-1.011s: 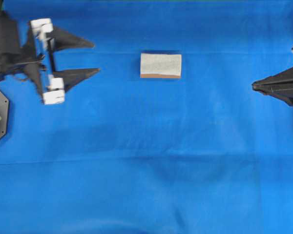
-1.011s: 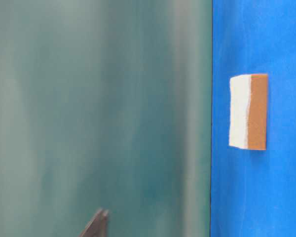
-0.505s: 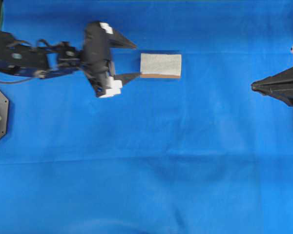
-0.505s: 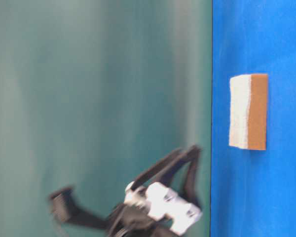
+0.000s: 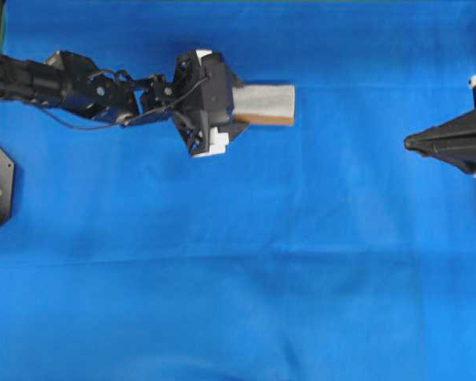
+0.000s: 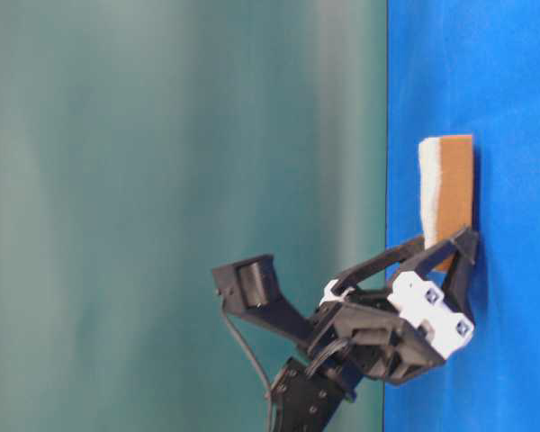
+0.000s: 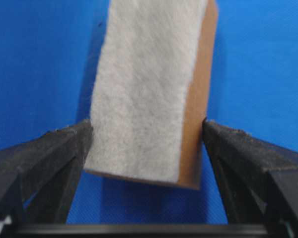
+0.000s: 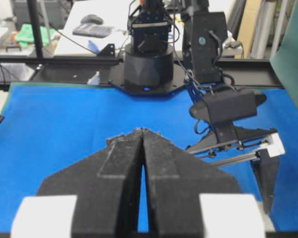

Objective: Hand over the sponge with the left arm and wipe it with the right arm.
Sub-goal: 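Close the left gripper on the sponge's left end, then lift the sponge with the left gripper toward the table centre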

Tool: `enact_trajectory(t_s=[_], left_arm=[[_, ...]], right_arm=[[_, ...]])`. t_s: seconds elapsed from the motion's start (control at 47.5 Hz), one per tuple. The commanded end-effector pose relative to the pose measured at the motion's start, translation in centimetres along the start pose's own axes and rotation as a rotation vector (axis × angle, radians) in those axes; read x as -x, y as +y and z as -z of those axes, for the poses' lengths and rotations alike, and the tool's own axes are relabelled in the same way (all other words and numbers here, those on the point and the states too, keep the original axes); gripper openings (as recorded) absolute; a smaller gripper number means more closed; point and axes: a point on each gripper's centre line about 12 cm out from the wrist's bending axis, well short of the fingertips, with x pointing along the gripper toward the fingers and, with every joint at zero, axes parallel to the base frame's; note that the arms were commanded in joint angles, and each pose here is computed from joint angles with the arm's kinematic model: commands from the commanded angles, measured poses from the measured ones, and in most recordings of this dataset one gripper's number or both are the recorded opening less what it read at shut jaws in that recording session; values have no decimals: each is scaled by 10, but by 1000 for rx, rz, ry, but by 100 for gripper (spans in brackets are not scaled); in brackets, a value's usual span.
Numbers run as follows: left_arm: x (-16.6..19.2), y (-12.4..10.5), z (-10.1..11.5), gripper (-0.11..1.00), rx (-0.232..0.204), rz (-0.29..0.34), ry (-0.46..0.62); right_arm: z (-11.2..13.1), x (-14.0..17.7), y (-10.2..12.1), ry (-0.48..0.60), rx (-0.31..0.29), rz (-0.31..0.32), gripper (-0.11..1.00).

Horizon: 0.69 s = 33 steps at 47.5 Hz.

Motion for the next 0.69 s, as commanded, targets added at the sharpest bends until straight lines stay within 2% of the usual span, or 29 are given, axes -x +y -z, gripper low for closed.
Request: enact_trajectory(t_s=[0.0, 0.442, 0.526, 0.674], left_arm=[[-3, 6, -7, 94, 6, -15, -21], [-4, 6, -7, 93, 10, -5, 10], [-3, 7, -10, 80, 10, 2, 32], [2, 8, -14, 44, 10, 16, 72]], right_arm=[[-5, -2, -1, -11, -4, 4, 0], [-2, -4, -1, 2, -4, 4, 0], [-2, -4, -1, 2, -4, 4, 0], [-2, -4, -1, 3, -4, 4, 0]])
